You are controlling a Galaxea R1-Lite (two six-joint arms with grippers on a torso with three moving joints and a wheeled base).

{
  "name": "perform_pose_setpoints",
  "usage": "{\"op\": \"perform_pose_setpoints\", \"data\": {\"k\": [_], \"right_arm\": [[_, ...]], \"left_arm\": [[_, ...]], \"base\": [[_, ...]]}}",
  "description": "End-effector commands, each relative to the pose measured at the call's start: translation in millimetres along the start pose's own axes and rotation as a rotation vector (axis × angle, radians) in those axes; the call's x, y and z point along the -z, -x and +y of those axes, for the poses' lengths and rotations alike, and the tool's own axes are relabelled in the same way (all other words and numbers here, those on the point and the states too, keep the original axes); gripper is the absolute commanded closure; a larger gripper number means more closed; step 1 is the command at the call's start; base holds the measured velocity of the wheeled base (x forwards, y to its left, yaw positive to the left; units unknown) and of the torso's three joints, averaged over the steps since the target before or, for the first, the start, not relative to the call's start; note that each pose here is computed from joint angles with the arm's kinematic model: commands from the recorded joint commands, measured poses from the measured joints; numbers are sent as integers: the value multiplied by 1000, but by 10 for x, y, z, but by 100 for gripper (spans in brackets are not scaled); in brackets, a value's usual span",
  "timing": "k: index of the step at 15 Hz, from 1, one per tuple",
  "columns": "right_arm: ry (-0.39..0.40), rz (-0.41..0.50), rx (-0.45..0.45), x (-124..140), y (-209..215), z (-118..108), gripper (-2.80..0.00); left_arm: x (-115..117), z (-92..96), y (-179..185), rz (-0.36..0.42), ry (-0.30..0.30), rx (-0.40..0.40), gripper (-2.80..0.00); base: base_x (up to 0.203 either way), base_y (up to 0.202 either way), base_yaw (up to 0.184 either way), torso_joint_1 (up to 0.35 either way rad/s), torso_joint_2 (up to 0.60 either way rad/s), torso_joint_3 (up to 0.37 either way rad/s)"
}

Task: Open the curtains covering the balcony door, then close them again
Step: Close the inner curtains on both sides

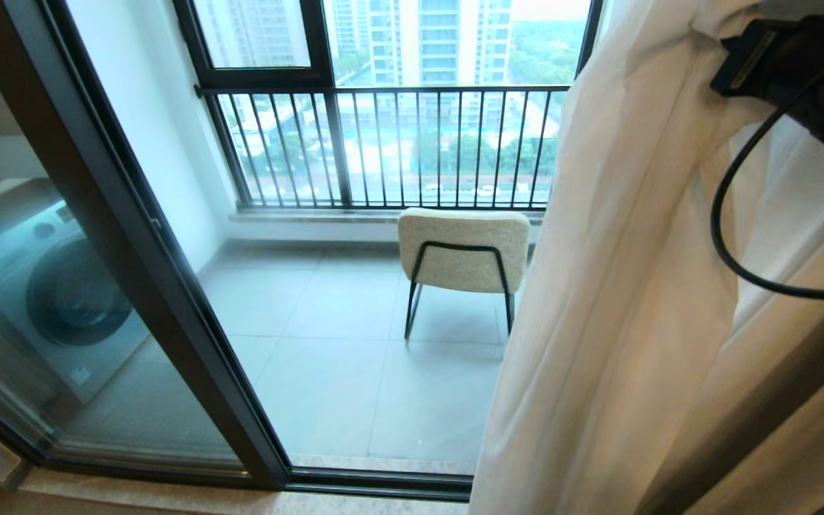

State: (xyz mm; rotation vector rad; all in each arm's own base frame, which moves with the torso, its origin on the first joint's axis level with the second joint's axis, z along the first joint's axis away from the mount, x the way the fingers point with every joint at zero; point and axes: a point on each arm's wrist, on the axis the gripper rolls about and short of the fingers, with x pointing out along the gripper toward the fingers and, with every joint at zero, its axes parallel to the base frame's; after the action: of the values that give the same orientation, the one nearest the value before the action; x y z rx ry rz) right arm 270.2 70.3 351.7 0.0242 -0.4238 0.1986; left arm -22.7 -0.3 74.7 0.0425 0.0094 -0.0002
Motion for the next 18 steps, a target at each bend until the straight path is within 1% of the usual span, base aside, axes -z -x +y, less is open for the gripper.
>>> {"op": "perform_pose_setpoints", "data": {"k": [1,9,18], "right_arm": [[4,0,15,35,-4,-29,0],[29,13,66,82,23,-182,0],[30,17,69,98,18,-182,0]], "left_arm": [[0,0,-1,1,0,0,0],[0,0,-1,1,0,0,0],[0,0,-1,1,1,2,0]], "base": [[0,0,0,0,0,0],[0,0,0,0,0,0],[0,0,0,0,0,0]]}}
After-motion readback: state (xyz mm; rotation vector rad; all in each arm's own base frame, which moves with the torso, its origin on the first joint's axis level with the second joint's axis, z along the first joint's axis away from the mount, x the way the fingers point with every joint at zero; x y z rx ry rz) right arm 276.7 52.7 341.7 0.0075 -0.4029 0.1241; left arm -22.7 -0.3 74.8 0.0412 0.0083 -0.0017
